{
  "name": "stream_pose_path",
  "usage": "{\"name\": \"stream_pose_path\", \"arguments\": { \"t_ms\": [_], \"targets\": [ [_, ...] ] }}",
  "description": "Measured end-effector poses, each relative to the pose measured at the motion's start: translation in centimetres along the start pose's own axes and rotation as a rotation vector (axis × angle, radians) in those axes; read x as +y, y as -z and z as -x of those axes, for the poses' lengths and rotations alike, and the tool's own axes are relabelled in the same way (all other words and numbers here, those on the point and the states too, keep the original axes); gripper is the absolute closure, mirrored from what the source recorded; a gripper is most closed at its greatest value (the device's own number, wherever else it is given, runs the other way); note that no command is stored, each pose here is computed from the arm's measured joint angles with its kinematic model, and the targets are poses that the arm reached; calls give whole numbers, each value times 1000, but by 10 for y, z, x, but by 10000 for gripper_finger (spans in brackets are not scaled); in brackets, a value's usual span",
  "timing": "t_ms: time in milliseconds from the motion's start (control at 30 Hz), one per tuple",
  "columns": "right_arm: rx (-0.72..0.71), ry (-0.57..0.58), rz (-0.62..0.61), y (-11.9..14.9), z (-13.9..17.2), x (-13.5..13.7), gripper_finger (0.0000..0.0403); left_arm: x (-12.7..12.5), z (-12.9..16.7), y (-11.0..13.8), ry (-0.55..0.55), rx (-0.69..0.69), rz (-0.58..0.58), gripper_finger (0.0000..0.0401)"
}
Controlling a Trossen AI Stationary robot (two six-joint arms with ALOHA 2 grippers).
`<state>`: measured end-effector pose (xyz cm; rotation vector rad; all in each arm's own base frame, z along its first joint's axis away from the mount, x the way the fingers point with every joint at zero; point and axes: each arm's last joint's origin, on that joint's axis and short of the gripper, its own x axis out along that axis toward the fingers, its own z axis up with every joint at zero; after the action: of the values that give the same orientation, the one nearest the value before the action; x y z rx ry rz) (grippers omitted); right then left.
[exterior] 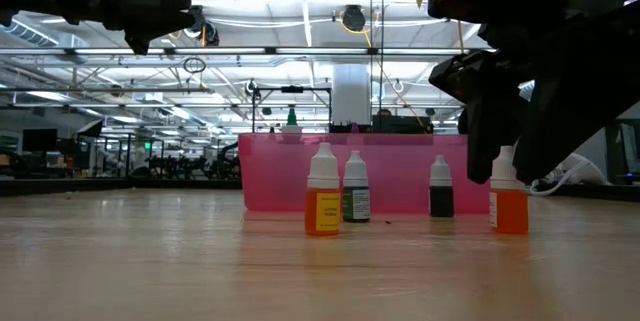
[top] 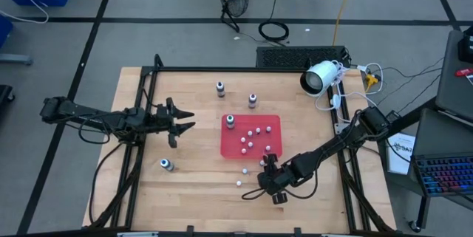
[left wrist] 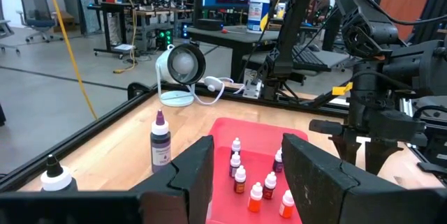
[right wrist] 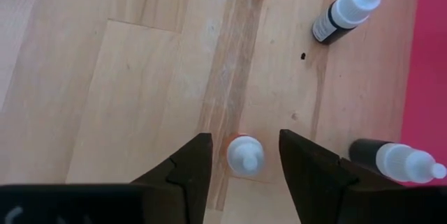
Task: Pick & Place food coloring
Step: Put the small yellow food coloring bottle into the red bin
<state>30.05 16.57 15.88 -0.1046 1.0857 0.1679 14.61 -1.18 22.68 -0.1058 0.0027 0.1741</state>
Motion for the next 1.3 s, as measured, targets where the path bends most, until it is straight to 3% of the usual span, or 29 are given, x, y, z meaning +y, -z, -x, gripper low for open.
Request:
{"name": "stream_pose_path", "arguments": {
  "t_ms": [1300],
  "targets": [
    [-12,-25,-42,4,-5,-4,259,0,0,0,0,0,0,231]
  ]
}}
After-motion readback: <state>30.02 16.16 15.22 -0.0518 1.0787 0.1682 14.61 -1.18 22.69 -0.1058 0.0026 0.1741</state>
